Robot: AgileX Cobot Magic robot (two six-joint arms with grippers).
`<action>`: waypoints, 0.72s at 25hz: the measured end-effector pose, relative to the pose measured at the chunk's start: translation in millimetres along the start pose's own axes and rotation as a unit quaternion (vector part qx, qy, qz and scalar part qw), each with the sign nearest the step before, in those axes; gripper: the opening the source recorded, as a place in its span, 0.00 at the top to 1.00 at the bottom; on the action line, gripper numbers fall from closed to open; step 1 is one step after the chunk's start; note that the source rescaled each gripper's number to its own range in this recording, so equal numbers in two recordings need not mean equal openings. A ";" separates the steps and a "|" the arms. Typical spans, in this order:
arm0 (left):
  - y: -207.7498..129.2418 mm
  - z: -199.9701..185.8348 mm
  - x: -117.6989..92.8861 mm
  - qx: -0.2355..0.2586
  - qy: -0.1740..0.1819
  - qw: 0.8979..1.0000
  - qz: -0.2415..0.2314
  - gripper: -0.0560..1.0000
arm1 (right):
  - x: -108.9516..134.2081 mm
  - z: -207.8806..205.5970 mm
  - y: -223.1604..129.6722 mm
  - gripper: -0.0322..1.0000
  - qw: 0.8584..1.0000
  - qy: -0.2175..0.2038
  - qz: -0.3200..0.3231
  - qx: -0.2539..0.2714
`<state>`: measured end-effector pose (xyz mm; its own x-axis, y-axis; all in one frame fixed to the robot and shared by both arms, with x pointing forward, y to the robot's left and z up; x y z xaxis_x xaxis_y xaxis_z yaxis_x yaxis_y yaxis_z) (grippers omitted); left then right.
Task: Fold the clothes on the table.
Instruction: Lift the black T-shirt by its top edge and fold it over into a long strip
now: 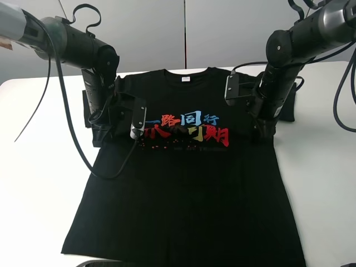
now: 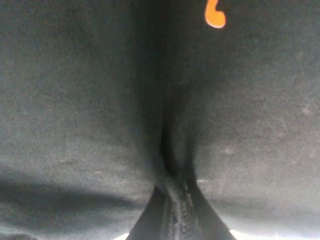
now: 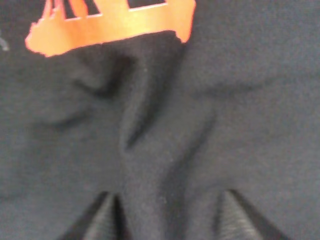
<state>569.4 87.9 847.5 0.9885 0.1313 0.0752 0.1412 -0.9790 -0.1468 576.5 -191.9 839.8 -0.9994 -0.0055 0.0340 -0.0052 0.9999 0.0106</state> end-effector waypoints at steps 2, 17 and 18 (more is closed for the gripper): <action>0.0 0.0 0.0 0.000 0.000 1.000 0.000 0.94 | 1.1 0.0 0.3 0.71 1.000 0.005 0.002 -0.001; 8.0 -34.0 37.4 -0.023 0.116 0.991 -0.058 0.95 | -28.0 -51.8 4.5 0.97 0.998 -0.067 0.016 0.001; 10.7 -52.2 45.7 -0.043 0.139 0.987 -0.070 0.95 | -39.3 -76.6 5.3 0.97 0.994 -0.109 0.016 0.002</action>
<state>613.3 75.3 900.8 0.9044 0.2308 0.3589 0.2590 -0.9654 -0.0318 618.4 -187.2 915.1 -0.9827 0.0282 -0.1831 0.0270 0.9996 0.0089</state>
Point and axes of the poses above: a point on each arm's last joint axis where the gripper is mounted, z pointing out along that axis toward the gripper, x along the wrist's bending axis when the last joint is at zero, y = z × x, the point moved 2 cm from there along z, pointing out along that axis toward the gripper, and after that the axes turned 15 degrees about -z, right-handed, at the moved point
